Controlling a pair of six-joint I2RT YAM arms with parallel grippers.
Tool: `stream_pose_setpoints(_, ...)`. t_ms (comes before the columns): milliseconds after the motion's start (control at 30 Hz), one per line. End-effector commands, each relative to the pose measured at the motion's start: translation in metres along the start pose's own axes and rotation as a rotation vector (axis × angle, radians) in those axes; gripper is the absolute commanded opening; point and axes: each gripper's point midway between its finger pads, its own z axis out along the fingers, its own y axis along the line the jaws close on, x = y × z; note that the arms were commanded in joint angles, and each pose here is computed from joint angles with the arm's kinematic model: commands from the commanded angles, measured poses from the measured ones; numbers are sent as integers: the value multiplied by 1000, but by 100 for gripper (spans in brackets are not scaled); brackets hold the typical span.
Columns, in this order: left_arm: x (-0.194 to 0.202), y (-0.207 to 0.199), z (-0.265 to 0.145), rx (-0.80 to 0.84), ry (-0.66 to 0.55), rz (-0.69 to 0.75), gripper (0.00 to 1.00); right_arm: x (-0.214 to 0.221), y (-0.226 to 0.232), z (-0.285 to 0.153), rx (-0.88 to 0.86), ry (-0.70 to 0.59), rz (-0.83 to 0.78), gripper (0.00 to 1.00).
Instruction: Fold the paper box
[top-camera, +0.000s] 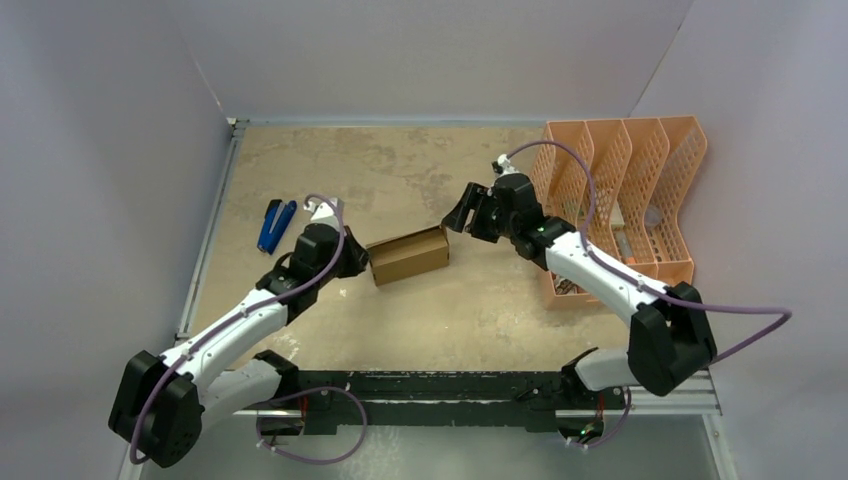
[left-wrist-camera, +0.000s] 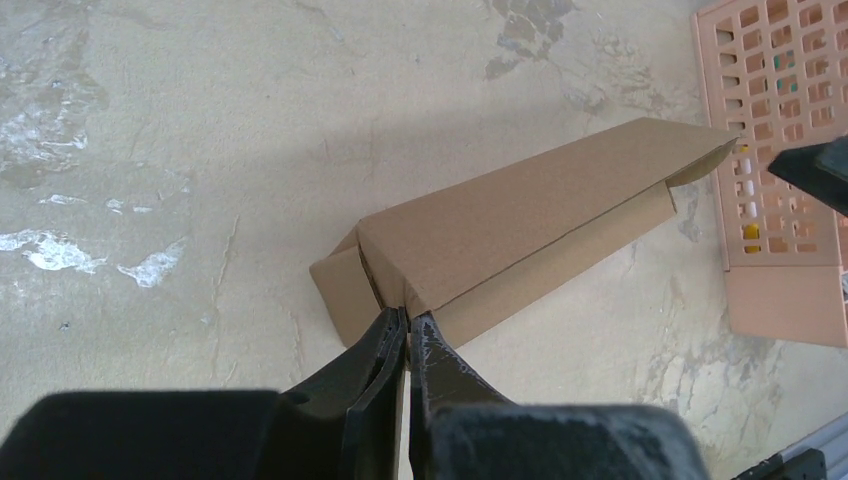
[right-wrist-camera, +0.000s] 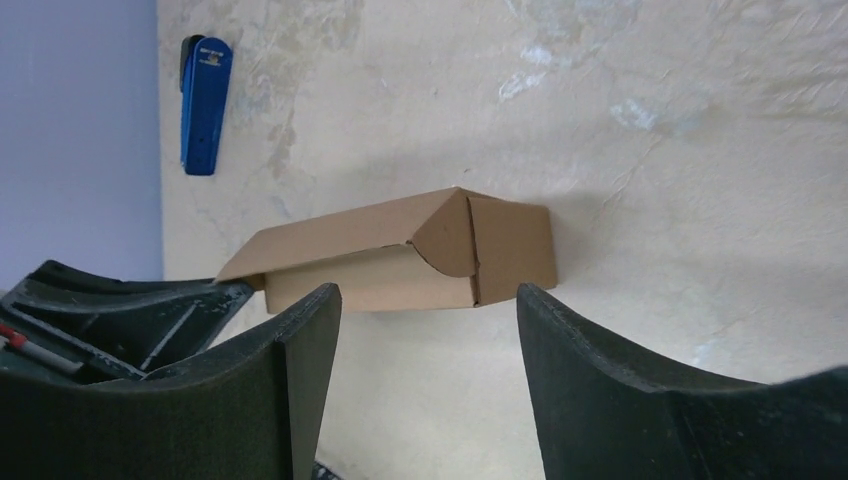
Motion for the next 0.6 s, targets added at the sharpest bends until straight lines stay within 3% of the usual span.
stream_pose_setpoints(0,33,22,-1,-95,101,75,5,-7,22,8,-88,30,134,66)
stream_pose_setpoints(400,39,18,0,-118,103,142,6,34,-5,26,-51,155,155,49)
stream_pose_setpoints(467,38,19,0,-124,98,145,6,34,-2,22,-74,158,133,50)
stream_pose_setpoints(567,39,21,0,-133,100,153,6,25,10,12,-127,138,108,61)
